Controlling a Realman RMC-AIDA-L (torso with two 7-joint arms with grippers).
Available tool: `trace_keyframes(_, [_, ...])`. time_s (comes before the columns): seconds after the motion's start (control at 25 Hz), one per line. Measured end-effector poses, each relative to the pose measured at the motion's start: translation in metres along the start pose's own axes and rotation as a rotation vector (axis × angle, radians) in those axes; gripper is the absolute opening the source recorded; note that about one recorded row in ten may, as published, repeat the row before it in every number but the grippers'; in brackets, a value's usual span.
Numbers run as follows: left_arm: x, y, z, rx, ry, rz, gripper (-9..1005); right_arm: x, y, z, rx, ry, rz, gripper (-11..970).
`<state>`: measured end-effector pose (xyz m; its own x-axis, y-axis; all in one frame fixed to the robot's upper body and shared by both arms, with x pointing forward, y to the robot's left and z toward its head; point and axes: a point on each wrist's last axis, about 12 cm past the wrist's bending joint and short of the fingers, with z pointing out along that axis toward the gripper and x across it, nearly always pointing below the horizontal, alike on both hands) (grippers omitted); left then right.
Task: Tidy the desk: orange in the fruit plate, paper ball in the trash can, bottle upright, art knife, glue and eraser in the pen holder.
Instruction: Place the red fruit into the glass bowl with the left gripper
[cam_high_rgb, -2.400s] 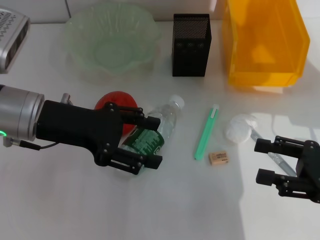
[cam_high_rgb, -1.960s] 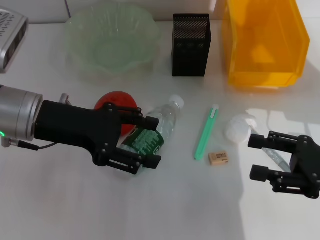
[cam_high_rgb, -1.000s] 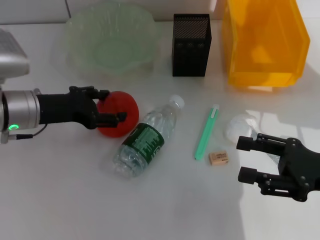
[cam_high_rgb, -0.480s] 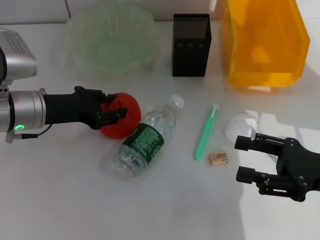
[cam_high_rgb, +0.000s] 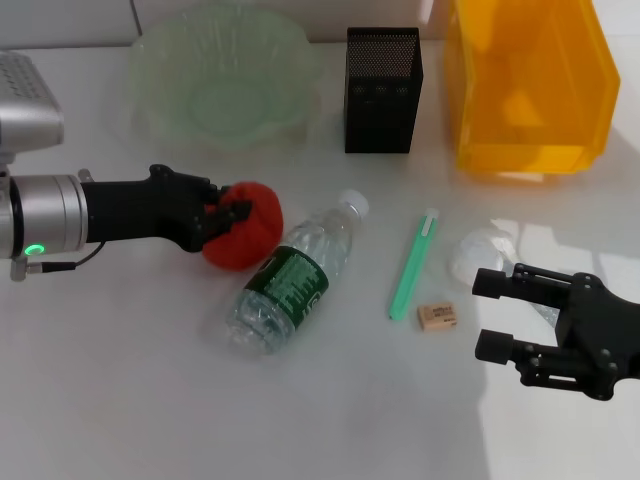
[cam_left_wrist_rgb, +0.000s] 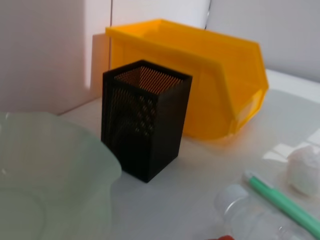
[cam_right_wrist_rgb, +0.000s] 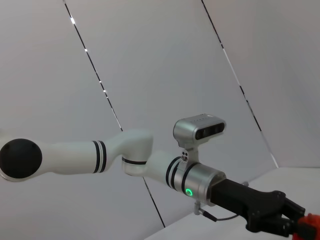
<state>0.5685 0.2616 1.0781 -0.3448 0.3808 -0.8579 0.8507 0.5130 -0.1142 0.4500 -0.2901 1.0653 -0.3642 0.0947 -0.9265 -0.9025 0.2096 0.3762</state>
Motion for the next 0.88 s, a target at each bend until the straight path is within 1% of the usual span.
trace_keyframes(0.04, [-0.003, 0.000, -0.002, 0.005, -0.022, -0.002, 224, 0.000, 0.000, -0.002, 0.008, -0.003, -0.001, 728])
trace_keyframes(0.08, [-0.009, 0.000, -0.007, 0.002, -0.075, -0.007, 218, 0.000, 0.000, -0.002, 0.008, -0.003, -0.001, 727])
trace_keyframes(0.12, [-0.011, 0.001, -0.009, -0.002, -0.092, -0.009, 211, 0.000, 0.000, -0.003, 0.014, -0.008, -0.002, 725])
trace_keyframes(0.2, [-0.019, 0.005, -0.018, -0.038, -0.183, -0.027, 198, -0.001, 0.000, -0.004, 0.017, -0.010, -0.002, 723])
trace_keyframes(0.28, [-0.019, 0.005, -0.018, -0.038, -0.183, -0.027, 184, -0.001, 0.000, -0.004, 0.022, -0.015, -0.003, 720])
trace_keyframes(0.32, [-0.024, 0.009, -0.024, -0.065, -0.243, -0.046, 178, -0.001, 0.000, -0.005, 0.028, -0.025, -0.003, 718])
trace_keyframes(0.36, [-0.036, 0.020, -0.033, -0.138, -0.366, -0.084, 171, -0.001, 0.000, -0.005, 0.028, -0.025, -0.003, 717])
trace_keyframes(0.4, [-0.044, 0.028, -0.034, -0.190, -0.408, -0.100, 163, -0.001, 0.000, -0.005, 0.031, -0.029, -0.002, 716])
trace_keyframes(0.44, [-0.044, 0.028, -0.034, -0.190, -0.408, -0.100, 156, -0.001, 0.000, -0.004, 0.034, -0.038, -0.002, 714])
trace_keyframes(0.48, [-0.050, 0.034, -0.032, -0.231, -0.427, -0.112, 148, -0.001, 0.000, -0.004, 0.034, -0.038, -0.002, 713])
trace_keyframes(0.52, [-0.050, 0.034, -0.032, -0.231, -0.427, -0.112, 141, -0.001, 0.000, -0.003, 0.033, -0.043, -0.002, 712])
trace_keyframes(0.56, [-0.062, 0.044, -0.019, -0.292, -0.420, -0.126, 133, -0.001, 0.000, -0.002, 0.030, -0.046, -0.002, 710])
trace_keyframes(0.64, [-0.076, 0.051, 0.003, -0.321, -0.385, -0.131, 117, 0.000, 0.000, 0.002, 0.023, -0.051, -0.002, 707])
trace_keyframes(0.68, [-0.082, 0.054, 0.017, -0.355, -0.354, -0.138, 110, 0.000, 0.000, 0.002, 0.023, -0.051, -0.002, 706])
trace_keyframes(0.76, [-0.085, 0.055, 0.027, -0.380, -0.327, -0.137, 94, 0.000, 0.000, 0.004, 0.018, -0.058, 0.005, 703])
trace_keyframes(0.84, [-0.088, 0.055, 0.035, -0.392, -0.311, -0.135, 112, 0.002, 0.000, 0.006, 0.019, -0.064, 0.013, 700])
trace_keyframes(0.88, [-0.089, 0.055, 0.035, -0.393, -0.320, -0.142, 121, 0.002, 0.000, 0.006, 0.019, -0.064, 0.013, 699])
